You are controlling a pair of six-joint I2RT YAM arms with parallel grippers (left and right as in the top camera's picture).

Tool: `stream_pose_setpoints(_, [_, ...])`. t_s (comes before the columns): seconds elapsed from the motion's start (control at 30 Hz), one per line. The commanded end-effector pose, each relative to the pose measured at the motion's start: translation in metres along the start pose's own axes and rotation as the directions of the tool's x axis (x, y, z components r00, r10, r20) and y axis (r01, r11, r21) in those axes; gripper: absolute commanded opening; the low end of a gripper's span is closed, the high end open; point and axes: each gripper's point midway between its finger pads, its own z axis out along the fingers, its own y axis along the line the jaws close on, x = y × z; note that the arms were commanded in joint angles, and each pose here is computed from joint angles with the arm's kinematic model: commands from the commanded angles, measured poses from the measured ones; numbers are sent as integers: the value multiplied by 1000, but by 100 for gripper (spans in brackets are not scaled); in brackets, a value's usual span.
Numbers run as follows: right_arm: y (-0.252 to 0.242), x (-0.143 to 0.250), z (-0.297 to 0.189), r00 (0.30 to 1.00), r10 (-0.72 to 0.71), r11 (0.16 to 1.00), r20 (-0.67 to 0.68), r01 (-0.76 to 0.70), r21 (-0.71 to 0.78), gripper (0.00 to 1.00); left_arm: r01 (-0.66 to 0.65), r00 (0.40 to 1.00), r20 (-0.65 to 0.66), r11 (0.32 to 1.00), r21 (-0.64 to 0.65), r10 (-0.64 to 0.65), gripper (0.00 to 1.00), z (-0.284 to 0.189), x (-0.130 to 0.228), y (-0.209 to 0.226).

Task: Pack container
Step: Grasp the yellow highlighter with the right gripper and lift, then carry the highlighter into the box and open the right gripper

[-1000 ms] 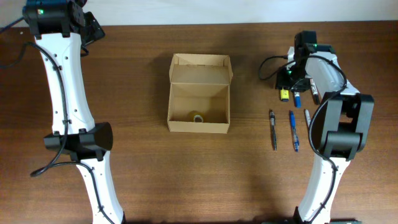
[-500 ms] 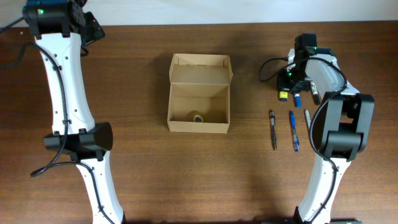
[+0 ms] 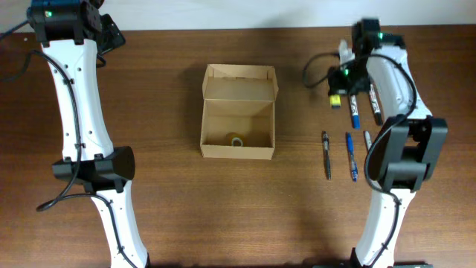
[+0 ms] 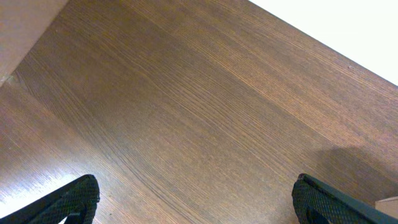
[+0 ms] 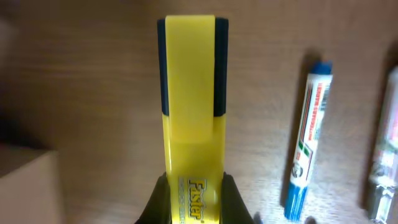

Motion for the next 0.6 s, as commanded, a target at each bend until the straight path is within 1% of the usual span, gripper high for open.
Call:
stream_pose_setpoints(0.0, [57,-33,-95,963,-164,985,216,171,-15,4,3,1000,28,1000,1,-3,100,-14,-5,7])
stream_pose_setpoints(0.1, [97,-36,-139,915,-275,957,296,289,-3,4,3,1000,28,1000,1,-3,100,-14,-5,7])
stream_pose_setpoints(0.2, [142,-28,-167,832,-433,891,347,454,23,4,3,1000,28,1000,1,-3,100,-14,-5,7])
stream_pose_setpoints(0.27, [172,-16,-173,732,-589,791,342,610,56,4,3,1000,28,1000,1,-3,100,-14,-5,7])
stream_pose_setpoints(0.3, [186,-3,-169,646,-702,694,299,715,84,4,3,1000,28,1000,1,-3,100,-14,-5,7])
stream_pose_setpoints(0.33, [193,7,-164,591,-764,629,260,771,95,4,3,1000,28,1000,1,-3,100,-14,-5,7])
stream_pose_setpoints(0.37, [206,19,-156,519,-826,546,220,833,86,4,3,1000,28,1000,1,-3,100,-14,-5,7])
stream_pose_setpoints(0.43, [221,29,-146,436,-879,456,194,887,71,4,3,1000,28,1000,1,-3,100,-14,-5,7])
stream_pose_setpoints(0.47, [231,36,-137,384,-906,400,180,915,58,4,3,1000,28,1000,1,-3,100,-14,-5,7])
stream_pose_setpoints(0.57, [246,46,-119,280,-948,288,151,957,32,4,3,1000,28,1000,1,-3,100,-14,-5,7])
